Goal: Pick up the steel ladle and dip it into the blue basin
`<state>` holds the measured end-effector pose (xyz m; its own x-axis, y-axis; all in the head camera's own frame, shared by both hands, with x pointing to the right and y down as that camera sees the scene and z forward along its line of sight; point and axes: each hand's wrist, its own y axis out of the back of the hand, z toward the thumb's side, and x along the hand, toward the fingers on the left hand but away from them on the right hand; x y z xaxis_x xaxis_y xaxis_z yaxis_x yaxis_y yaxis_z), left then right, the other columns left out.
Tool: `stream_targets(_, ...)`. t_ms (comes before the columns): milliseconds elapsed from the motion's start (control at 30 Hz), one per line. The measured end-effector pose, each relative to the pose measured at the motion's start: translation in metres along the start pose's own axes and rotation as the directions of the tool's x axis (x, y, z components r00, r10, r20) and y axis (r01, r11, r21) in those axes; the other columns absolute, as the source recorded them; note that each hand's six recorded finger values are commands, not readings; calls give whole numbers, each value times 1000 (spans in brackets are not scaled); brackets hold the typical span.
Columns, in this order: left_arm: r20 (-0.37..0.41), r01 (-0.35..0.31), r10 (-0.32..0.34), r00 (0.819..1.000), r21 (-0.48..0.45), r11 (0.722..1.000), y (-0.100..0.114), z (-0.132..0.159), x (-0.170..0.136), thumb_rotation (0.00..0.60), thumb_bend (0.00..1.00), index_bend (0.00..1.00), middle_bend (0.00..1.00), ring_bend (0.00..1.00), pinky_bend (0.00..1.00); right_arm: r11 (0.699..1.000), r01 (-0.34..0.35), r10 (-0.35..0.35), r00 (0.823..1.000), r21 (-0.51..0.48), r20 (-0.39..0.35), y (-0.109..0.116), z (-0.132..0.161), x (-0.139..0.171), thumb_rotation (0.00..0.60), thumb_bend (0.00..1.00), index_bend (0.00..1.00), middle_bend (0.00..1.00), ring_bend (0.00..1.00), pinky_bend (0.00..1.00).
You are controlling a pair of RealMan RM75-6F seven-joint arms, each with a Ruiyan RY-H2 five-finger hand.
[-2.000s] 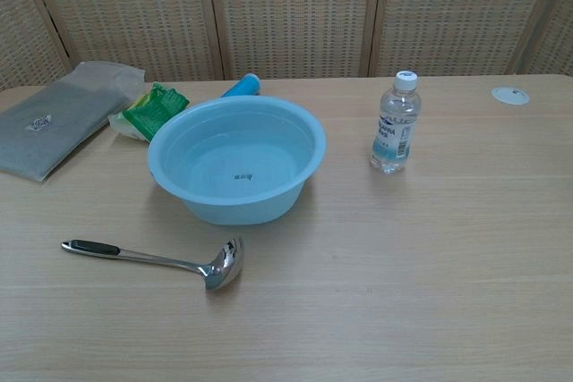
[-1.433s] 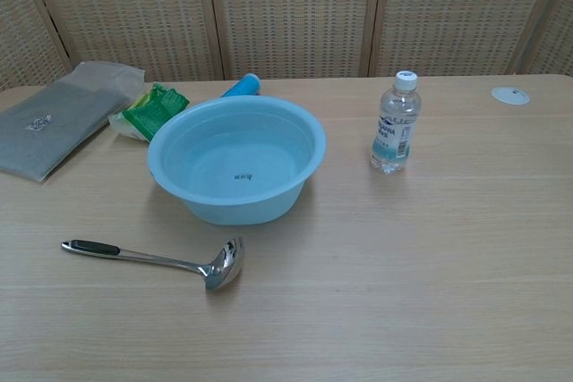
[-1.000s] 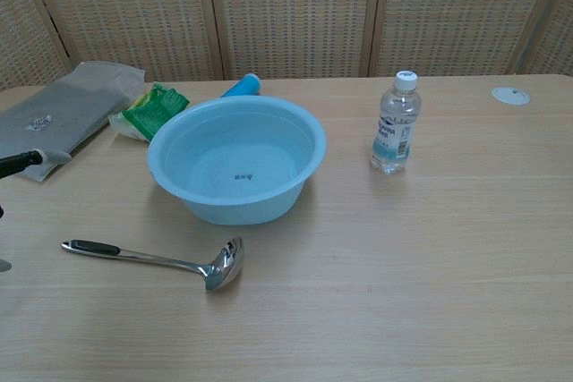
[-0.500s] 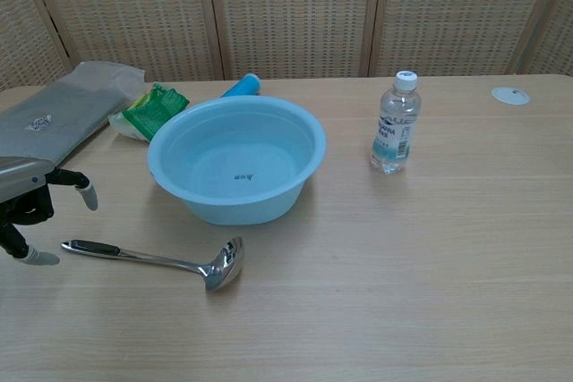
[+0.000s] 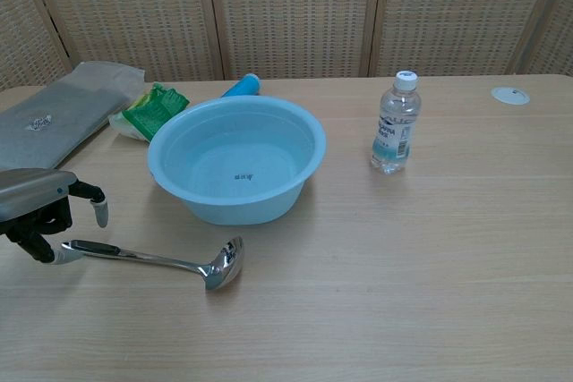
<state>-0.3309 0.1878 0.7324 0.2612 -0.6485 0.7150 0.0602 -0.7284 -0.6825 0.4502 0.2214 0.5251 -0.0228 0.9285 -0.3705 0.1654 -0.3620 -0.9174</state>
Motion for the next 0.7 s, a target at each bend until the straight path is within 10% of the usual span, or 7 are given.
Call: stream_targets(700, -15, 19, -19, 1000, 10, 1000, -10, 4, 17, 600, 331, 449, 990, 989, 1000, 1000, -17, 17, 1000, -15, 4, -1, -3, -1, 600, 0, 0, 0, 0, 0)
